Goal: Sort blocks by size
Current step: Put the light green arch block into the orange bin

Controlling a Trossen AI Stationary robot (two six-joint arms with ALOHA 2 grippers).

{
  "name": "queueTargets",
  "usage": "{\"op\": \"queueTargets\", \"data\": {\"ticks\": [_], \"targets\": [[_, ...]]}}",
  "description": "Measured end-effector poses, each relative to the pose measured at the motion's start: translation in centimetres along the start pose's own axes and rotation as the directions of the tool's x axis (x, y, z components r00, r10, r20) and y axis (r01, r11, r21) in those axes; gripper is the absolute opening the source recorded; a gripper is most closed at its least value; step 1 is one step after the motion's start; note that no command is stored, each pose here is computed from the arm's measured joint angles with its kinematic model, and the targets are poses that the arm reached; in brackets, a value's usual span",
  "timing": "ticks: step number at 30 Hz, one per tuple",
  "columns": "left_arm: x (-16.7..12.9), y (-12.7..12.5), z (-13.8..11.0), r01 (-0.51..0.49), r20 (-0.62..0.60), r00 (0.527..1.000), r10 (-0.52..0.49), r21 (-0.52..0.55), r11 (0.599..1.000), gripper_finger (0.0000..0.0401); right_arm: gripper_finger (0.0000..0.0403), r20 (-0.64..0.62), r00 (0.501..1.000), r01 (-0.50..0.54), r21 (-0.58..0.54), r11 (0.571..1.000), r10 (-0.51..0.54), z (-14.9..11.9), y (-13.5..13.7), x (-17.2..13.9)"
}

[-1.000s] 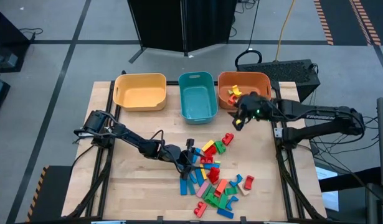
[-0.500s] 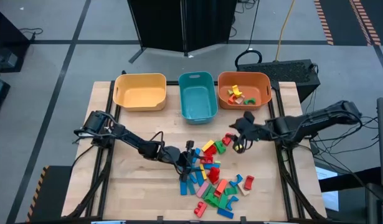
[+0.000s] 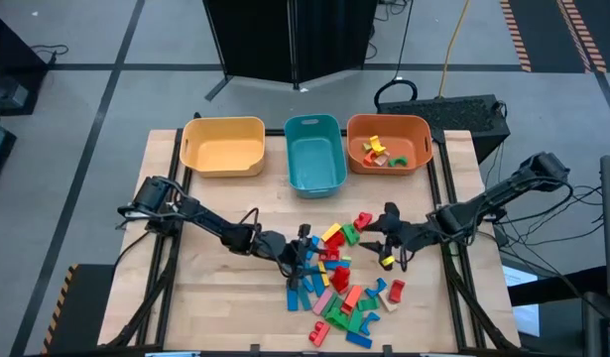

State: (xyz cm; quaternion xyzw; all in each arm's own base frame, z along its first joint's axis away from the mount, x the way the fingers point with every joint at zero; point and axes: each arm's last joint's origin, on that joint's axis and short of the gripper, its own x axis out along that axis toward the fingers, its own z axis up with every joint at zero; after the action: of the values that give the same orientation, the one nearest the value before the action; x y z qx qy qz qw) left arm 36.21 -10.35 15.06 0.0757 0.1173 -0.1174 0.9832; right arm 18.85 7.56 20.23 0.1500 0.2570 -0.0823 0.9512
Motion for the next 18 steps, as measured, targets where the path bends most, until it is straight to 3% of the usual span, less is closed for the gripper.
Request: {"op": "queueTargets", "data": {"ticks": [3,7,18], "targets": [[0.7,0.2,1.1,-0.001,0.08,0.997,0.002,-0.017,1.0,0.0222,0.0212,0.011,1.0,0.029,0.006,1.0,-0.029,-0.4,0.4,-0.1],[3.0,0.5,2.5,0.06,0.101,0.993,-0.056,-0.036,0.998,0.0222,0.0212,0.034,0.996,0.087,0.044,0.995,-0.088,-0.9,0.6,0.0],[8.4,1.0,2.0,0.059,-0.09,0.994,-0.064,-0.056,0.997,0.0221,0.0211,0.037,0.994,0.104,0.03,0.994,-0.105,-1.5,1.0,0.0]]}}
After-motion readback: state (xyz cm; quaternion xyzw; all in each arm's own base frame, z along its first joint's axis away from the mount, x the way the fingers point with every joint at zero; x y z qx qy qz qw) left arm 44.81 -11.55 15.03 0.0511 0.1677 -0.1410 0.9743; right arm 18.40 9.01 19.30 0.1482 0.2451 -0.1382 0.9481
